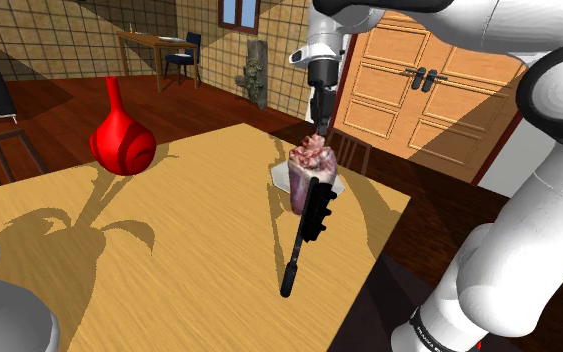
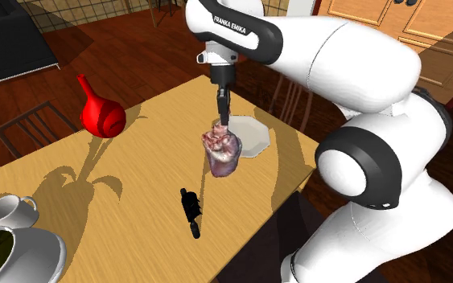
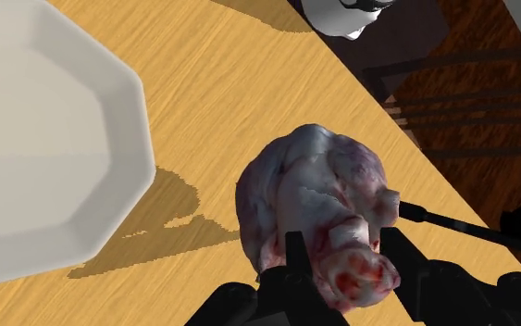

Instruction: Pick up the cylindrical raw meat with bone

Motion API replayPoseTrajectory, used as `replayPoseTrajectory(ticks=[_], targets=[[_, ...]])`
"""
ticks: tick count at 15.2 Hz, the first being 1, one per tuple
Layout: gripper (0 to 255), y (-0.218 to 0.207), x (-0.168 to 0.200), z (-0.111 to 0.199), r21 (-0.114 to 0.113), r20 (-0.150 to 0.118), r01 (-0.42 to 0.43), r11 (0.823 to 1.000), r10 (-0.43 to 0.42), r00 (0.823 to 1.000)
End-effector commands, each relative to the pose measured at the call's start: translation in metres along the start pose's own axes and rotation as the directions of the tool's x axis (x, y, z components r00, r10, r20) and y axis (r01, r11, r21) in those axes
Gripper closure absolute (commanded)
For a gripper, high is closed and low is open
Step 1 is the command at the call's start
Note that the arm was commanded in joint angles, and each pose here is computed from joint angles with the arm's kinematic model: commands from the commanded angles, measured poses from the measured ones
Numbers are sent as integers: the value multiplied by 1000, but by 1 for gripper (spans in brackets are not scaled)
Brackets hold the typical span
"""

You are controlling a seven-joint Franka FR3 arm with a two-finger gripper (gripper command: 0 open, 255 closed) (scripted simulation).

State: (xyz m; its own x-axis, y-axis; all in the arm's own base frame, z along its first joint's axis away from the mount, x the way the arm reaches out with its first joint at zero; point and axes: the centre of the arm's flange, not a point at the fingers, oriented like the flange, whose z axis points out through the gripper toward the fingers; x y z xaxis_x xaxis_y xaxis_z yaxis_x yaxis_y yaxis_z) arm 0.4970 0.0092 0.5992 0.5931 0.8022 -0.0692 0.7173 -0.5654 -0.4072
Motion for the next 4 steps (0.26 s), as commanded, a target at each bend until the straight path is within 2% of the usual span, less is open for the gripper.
replayPoseTrajectory(ticks=[1,4], targets=[[255,-5,-2,-10,0,0,0,1000,0,1000],[255,-7,-2,-16,0,0,0,1000,0,1000]])
